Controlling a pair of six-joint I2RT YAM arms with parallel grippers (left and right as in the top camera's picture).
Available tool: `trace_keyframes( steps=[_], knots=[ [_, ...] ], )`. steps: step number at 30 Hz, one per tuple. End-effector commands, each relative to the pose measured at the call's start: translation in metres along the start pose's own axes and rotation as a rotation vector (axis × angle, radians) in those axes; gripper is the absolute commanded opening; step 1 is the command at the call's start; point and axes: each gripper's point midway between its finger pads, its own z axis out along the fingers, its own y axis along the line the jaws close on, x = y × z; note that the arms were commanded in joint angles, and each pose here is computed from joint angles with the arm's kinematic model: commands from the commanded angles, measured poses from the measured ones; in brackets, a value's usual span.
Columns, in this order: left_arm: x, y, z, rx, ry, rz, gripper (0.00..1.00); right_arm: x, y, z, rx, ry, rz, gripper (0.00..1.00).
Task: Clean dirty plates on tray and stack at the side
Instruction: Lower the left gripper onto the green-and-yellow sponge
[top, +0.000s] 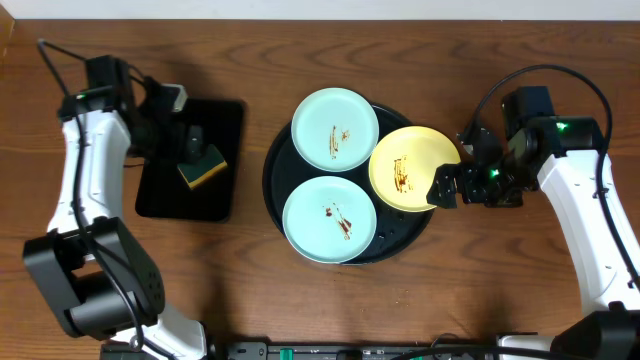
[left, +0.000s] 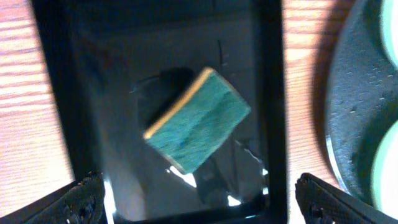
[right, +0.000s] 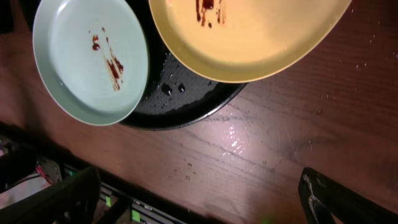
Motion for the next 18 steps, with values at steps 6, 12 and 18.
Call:
trace_keyframes(
  steps=[6,12,18],
  knots=[
    [-0.008,-0.006,0.0,0.099,-0.067,0.282,0.97,0.001,0.007,-0.008,-0.015,-0.008,-0.026,0.99],
    [-0.012,-0.016,0.001,0.123,-0.09,0.45,0.96,0.002,0.007,-0.008,-0.015,-0.004,-0.024,0.99],
    [-0.007,-0.008,0.02,0.126,-0.047,0.467,0.95,0.003,0.007,-0.008,-0.015,-0.001,-0.023,0.99]
  ],
)
